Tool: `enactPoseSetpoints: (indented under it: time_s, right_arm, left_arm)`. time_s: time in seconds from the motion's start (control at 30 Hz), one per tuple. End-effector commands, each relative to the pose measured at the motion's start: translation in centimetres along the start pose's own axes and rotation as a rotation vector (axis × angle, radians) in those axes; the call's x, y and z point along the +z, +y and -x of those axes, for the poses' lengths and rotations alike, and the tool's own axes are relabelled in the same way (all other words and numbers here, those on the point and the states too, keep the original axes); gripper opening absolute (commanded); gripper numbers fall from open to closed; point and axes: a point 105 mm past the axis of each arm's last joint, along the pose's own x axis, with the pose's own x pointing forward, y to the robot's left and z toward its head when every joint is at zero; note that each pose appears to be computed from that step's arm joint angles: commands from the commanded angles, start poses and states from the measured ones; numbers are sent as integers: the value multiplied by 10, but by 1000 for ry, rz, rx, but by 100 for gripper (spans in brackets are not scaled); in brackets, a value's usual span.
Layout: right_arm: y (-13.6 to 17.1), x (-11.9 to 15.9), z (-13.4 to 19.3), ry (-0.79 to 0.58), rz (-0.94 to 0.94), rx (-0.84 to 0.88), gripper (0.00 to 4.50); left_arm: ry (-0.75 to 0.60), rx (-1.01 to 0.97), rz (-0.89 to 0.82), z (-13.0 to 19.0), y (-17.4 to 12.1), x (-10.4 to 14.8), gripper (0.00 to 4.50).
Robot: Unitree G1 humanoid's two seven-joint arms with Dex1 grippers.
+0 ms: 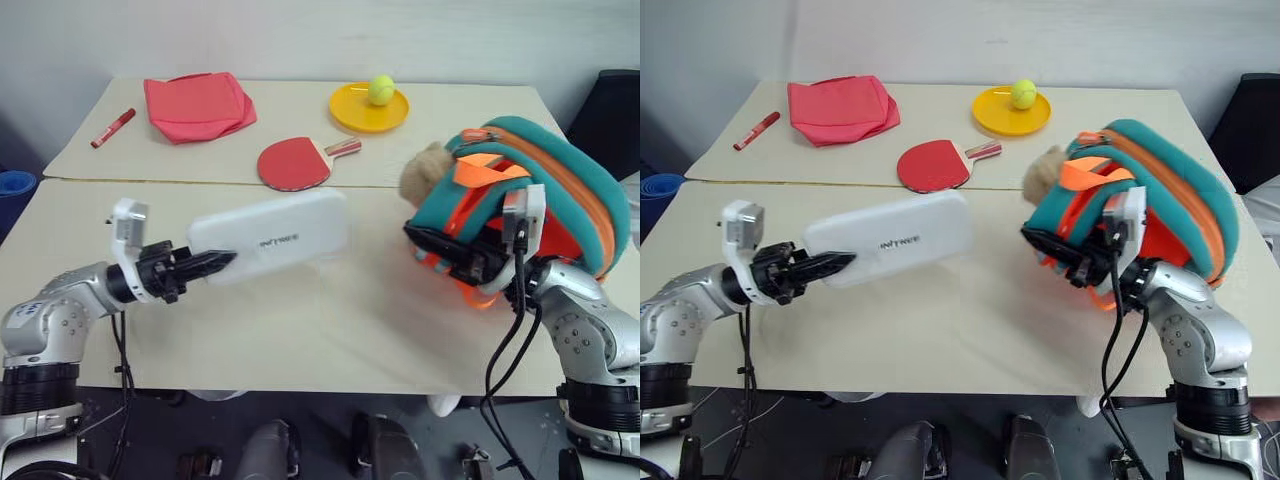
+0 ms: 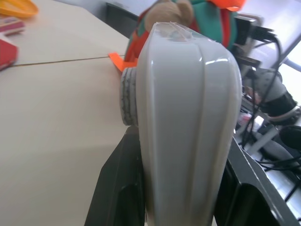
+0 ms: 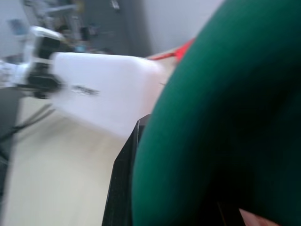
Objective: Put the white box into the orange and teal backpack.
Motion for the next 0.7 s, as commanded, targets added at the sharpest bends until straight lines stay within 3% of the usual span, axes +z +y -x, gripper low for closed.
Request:
enactPoseSetpoints:
  time_s: [0.03,0.13,0.23,0.37,0.5,0.7]
  right_arm:
    - [56,17,-17,-39,-67,229,6]
    - [99,18,-15,12,-187,393,6]
    - [118,11,0,128,-272,452,6]
    - [106,8,21,224,-318,374,6]
    - [75,8,31,259,-243,234,6]
    - [71,-4,29,279,-244,223,6]
  left_arm:
    - [-31,26,-26,17,-1,13,132]
    - [-86,66,-11,28,2,24,132]
    - [-176,116,-33,41,7,49,132]
    - [-236,113,-52,51,1,72,132]
    - [-258,41,-68,46,-19,84,132]
    - [-263,-102,-67,32,-54,95,132]
